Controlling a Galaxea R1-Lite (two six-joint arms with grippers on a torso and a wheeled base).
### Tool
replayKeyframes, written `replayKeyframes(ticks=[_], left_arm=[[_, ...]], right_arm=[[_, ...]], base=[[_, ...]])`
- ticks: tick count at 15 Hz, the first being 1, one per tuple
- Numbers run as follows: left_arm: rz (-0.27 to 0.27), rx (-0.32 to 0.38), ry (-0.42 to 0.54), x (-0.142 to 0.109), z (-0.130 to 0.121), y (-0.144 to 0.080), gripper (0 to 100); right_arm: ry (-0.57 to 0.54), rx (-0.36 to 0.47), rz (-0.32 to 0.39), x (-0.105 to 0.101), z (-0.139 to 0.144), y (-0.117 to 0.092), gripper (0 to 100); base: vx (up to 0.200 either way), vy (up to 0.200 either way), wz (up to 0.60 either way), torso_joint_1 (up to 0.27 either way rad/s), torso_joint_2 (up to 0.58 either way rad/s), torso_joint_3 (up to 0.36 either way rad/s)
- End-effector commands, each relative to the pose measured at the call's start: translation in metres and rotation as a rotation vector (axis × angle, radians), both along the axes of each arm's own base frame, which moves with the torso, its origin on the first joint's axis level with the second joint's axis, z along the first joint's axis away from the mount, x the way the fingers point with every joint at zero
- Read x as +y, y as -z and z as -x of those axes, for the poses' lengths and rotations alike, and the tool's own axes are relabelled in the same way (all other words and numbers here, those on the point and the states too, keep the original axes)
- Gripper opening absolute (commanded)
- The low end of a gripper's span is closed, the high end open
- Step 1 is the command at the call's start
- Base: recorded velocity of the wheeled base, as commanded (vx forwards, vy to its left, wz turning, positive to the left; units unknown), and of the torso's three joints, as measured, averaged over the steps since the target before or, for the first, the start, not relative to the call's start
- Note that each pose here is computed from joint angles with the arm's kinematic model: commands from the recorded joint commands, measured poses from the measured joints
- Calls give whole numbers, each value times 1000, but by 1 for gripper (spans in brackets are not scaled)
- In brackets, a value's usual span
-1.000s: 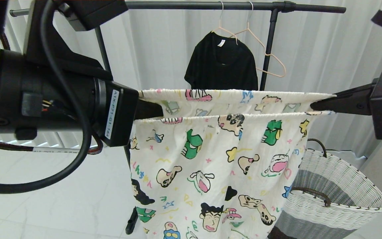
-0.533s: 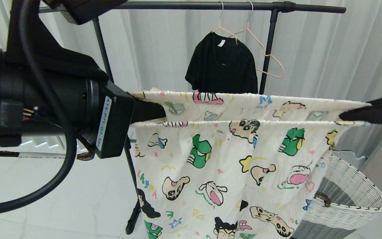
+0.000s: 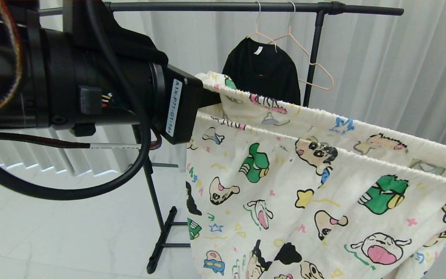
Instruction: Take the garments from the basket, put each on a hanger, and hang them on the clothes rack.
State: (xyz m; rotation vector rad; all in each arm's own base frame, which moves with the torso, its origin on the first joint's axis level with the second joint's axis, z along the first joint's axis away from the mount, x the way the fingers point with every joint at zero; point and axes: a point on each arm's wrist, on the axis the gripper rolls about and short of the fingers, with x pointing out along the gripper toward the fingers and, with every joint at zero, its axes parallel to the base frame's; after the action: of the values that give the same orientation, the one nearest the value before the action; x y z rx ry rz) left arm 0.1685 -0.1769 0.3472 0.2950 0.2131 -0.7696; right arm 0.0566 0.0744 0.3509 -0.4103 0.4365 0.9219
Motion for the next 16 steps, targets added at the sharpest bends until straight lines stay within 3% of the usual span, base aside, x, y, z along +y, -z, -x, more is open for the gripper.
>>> replayKeyframes(ticks=[1,5,7,9,12,16], left_arm=[[-4,3,0,-1,-1,1,0],[4,8,-1,0,1,1,0],[75,76,7,4,16,-4,0],[47,186,86,22,58,-5,0],[-8,269,232,44,104,3,0],[-3,313,270,41,113,9,0]], right_arm=[[-4,-1,-1,-1,1,0,0],[4,0,0,4,-3,0,0],[61,-37,-49,21,-26,-5,0],[97,-90,-113,44,-53,-12,0],[110,-103,-149,62,-73,-24,0],[101,-99,-152,70,-81,-26,0]], base=[[0,0,0,0,0,0],[0,0,0,0,0,0],[0,0,0,0,0,0],[0,0,0,0,0,0],[0,0,0,0,0,0],[0,0,0,0,0,0]])
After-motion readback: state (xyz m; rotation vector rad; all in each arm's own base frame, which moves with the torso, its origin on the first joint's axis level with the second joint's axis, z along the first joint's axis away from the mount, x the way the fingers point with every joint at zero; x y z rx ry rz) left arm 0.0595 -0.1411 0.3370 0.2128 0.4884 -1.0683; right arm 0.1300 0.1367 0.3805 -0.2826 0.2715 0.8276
